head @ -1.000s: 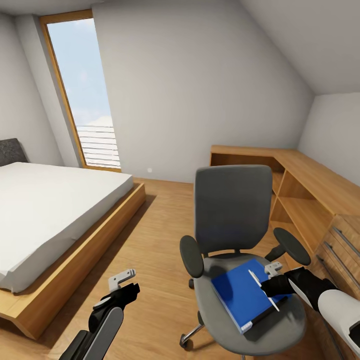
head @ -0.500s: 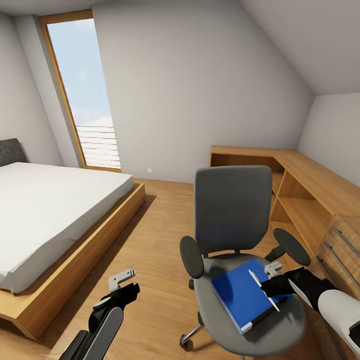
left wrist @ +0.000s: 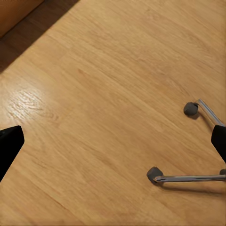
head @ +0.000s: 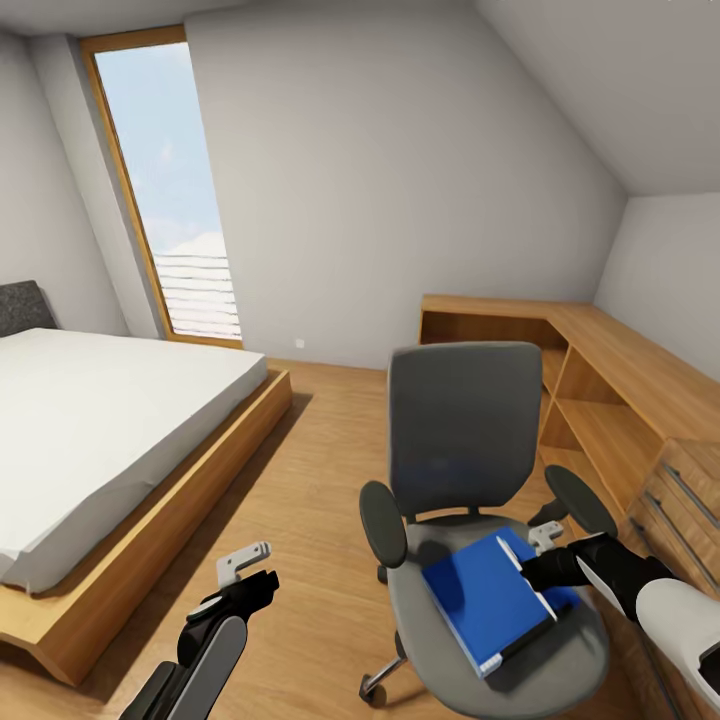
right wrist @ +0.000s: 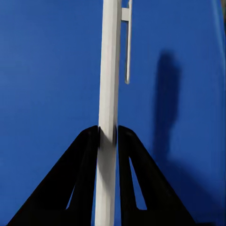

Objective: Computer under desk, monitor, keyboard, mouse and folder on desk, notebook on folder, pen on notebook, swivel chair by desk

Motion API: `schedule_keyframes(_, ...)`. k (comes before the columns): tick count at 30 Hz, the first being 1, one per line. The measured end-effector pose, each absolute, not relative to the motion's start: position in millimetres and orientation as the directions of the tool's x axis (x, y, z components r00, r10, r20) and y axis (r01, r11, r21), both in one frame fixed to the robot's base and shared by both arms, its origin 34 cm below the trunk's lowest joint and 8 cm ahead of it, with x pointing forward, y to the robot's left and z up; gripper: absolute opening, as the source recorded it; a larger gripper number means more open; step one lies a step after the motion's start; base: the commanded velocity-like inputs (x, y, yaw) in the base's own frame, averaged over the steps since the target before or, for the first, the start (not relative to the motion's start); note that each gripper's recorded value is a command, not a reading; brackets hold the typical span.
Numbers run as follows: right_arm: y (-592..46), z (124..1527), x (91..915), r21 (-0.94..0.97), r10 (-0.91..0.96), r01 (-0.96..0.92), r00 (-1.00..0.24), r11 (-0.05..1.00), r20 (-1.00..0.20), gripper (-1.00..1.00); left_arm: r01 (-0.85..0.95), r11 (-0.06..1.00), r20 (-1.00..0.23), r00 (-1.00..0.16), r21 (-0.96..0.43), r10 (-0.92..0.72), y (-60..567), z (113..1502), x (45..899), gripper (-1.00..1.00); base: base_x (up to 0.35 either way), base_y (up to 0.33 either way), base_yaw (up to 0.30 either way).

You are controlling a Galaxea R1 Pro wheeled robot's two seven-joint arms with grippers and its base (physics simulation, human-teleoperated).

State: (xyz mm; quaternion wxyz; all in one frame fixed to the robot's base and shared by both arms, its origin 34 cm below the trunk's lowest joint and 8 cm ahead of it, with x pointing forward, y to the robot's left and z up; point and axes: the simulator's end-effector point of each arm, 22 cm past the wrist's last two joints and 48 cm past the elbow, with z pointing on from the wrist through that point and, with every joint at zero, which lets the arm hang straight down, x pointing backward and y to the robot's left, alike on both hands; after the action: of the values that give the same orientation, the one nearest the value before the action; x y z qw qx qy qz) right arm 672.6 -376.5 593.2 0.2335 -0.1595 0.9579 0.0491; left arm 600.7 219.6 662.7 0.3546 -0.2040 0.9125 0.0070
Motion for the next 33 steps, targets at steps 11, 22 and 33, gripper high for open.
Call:
schedule_keyframes(11, -360.6, 648.3, 708.1, 0.065, -0.227, -0.321, -0.786, 0.945, -0.575, -1.0, -0.382, 0.916, -0.646, -0.67, -0.124, -0.367, 221.4, 680.2, 601.3, 1.0, 0.0, 0.0, 0.0)
schedule_keyframes(22, -362.6, 736.3, 747.7, 0.122, -0.133, -0.313, -0.681, 0.942, -0.72, -1.0, -0.385, 0.915, -0.644, -0.67, -0.122, -0.368, 222.4, 699.4, 602.6, 1.0, 0.0, 0.0, 0.0)
schedule_keyframes(33, -341.6, 779.3, 741.3, 0.086, -0.155, -0.356, -0.595, 0.93, -0.789, -1.0, -0.418, 0.899, -0.645, -0.654, -0.128, -0.396, 239.1, 719.2, 605.9, 1.0, 0.0, 0.0, 0.0)
